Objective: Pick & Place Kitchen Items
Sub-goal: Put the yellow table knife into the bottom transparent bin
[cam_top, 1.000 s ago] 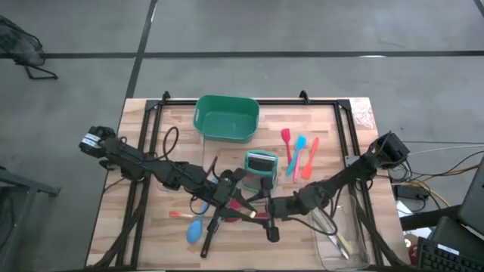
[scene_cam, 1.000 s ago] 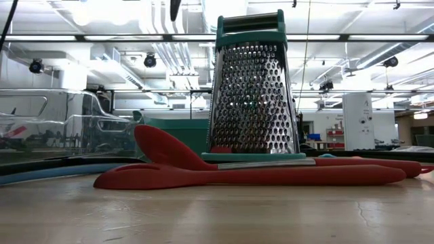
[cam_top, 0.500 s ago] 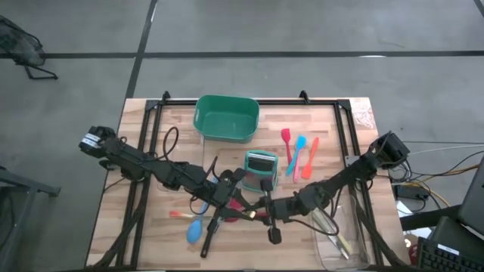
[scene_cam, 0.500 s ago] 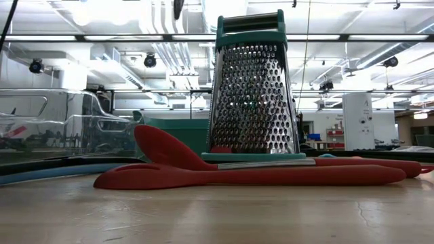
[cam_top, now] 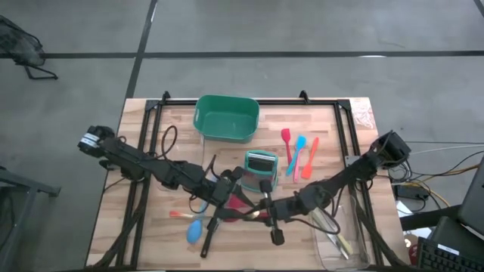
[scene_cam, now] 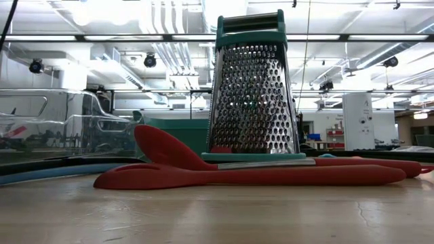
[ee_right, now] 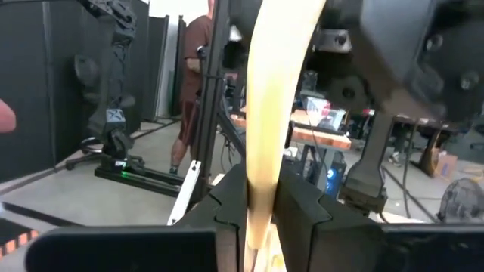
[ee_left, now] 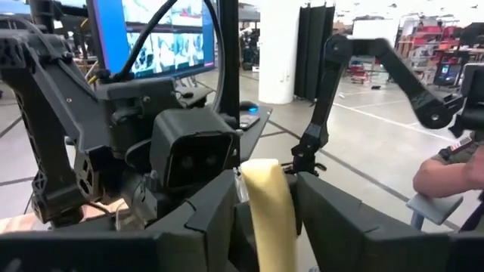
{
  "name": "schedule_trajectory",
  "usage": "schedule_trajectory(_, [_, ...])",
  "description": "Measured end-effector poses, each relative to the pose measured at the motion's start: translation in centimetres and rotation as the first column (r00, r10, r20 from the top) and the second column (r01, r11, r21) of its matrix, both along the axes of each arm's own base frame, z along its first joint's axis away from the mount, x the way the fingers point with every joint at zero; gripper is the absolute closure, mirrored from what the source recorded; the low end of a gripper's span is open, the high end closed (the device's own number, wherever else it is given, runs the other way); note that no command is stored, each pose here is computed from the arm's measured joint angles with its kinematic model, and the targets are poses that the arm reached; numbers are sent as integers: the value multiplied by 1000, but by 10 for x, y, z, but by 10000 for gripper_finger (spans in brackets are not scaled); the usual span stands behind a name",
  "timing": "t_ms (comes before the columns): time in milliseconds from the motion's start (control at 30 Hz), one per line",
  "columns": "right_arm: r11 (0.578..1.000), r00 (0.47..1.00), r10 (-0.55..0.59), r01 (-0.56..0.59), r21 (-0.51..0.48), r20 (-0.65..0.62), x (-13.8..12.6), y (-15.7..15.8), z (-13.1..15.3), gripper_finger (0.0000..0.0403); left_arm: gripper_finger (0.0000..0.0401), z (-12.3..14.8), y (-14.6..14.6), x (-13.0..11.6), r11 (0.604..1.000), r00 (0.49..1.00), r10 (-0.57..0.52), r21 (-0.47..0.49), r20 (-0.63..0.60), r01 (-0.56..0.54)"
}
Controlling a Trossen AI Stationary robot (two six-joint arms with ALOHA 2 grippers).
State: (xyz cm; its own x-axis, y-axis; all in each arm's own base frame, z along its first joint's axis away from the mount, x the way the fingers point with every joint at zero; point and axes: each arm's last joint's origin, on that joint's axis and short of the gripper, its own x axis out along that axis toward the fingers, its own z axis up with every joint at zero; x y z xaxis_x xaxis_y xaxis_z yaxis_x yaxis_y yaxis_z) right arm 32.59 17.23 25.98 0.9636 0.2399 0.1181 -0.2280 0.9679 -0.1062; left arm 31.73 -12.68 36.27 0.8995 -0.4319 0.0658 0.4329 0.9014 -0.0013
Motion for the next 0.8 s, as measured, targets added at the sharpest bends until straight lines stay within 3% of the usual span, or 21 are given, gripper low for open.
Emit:
schedule_trajectory(200, [999, 996, 8, -4, 45, -90, -8, -5, 9, 365, 230, 11, 6, -16, 1000, 1000, -1, 27, -30, 2])
schedule_trajectory(400, [978, 957, 35, 26, 206, -287, -31, -15, 25, 364, 230, 8, 6, -31, 997, 991, -16, 77, -136, 27])
schedule_trajectory(600, [925, 864, 66, 135, 355, -499, -67, -29, 46, 365, 230, -16, -2, -33, 995, 976, -37, 83, -214, 56])
schedule_trajectory(800, [846, 690, 70, 341, 409, -720, -103, -40, 66, 365, 230, -38, -5, -36, 995, 974, -29, 85, -225, 49])
